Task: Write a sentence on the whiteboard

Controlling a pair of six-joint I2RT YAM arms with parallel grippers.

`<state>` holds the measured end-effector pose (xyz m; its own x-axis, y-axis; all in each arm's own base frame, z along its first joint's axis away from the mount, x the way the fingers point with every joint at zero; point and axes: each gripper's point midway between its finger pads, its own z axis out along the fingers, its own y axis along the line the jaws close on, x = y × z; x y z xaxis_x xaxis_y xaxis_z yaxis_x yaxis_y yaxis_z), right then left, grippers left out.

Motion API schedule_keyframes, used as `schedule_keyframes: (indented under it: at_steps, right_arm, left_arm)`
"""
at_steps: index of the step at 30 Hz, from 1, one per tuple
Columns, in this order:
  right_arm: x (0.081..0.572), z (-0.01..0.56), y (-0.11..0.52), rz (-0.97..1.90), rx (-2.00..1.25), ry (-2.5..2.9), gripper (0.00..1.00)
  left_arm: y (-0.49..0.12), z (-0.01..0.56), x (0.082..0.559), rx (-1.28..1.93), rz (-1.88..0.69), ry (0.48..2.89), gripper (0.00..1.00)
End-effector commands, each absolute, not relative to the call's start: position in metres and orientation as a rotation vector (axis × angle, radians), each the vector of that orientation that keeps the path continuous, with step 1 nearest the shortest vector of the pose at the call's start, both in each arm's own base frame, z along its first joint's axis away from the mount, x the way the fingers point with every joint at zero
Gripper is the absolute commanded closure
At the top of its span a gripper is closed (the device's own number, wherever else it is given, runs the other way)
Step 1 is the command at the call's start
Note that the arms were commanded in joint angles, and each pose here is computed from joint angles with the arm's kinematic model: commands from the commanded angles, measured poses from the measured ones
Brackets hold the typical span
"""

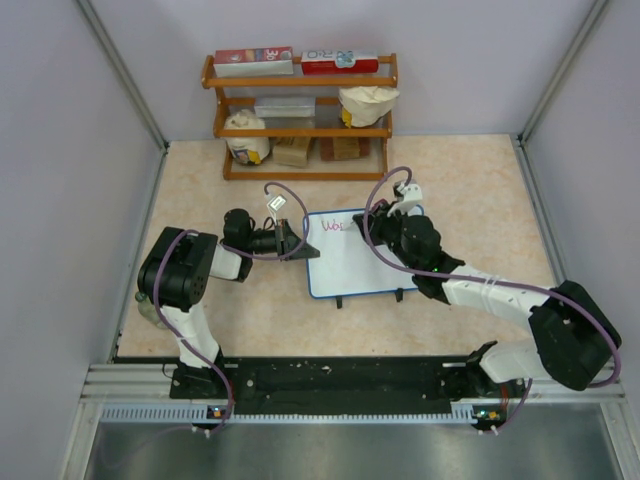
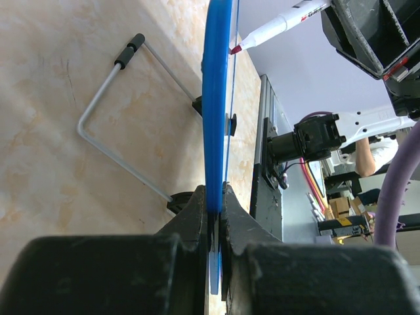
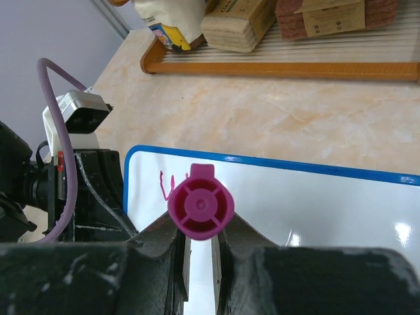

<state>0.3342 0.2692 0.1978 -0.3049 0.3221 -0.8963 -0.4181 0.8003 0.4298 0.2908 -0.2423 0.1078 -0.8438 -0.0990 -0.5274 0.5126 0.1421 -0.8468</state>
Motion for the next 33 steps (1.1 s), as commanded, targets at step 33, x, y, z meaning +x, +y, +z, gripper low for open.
schedule_keyframes:
  at_steps: [33]
  right_arm:
    - [0.354,0.228,0.254,0.673,0.005,1.667,1.00]
  left_arm:
    - [-0.243,0.110,0.296,0.399,-1.743,1.949,1.00]
